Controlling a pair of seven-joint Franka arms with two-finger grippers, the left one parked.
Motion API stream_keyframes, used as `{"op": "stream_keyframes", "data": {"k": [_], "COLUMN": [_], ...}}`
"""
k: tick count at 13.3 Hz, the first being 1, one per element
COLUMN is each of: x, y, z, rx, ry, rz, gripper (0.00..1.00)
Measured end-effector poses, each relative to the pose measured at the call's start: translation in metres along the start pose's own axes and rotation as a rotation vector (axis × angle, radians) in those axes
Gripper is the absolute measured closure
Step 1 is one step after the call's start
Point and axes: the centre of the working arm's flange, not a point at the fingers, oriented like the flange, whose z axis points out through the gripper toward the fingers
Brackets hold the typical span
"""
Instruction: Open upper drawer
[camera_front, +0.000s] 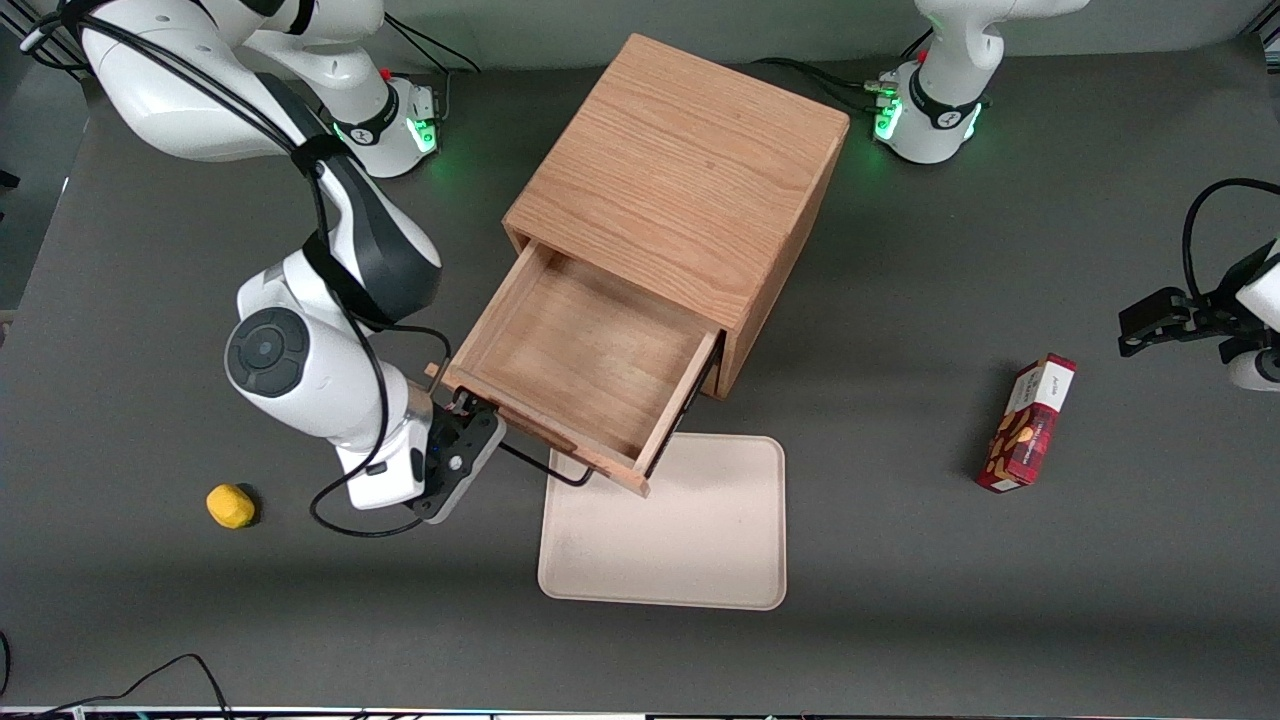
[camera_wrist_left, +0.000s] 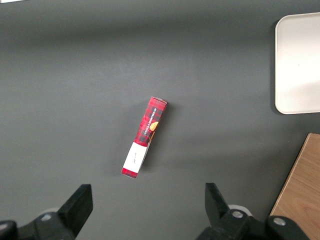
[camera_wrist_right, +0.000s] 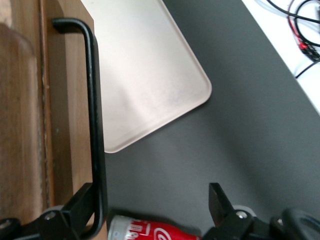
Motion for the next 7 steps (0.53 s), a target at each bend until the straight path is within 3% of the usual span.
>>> {"op": "stream_keyframes", "data": {"k": [7], "x": [-0.01], "y": [0.024], "z": [-0.008], "rx": [-0.037], "ry": [0.024], "rz": [-0.012], "gripper": [0.0]}}
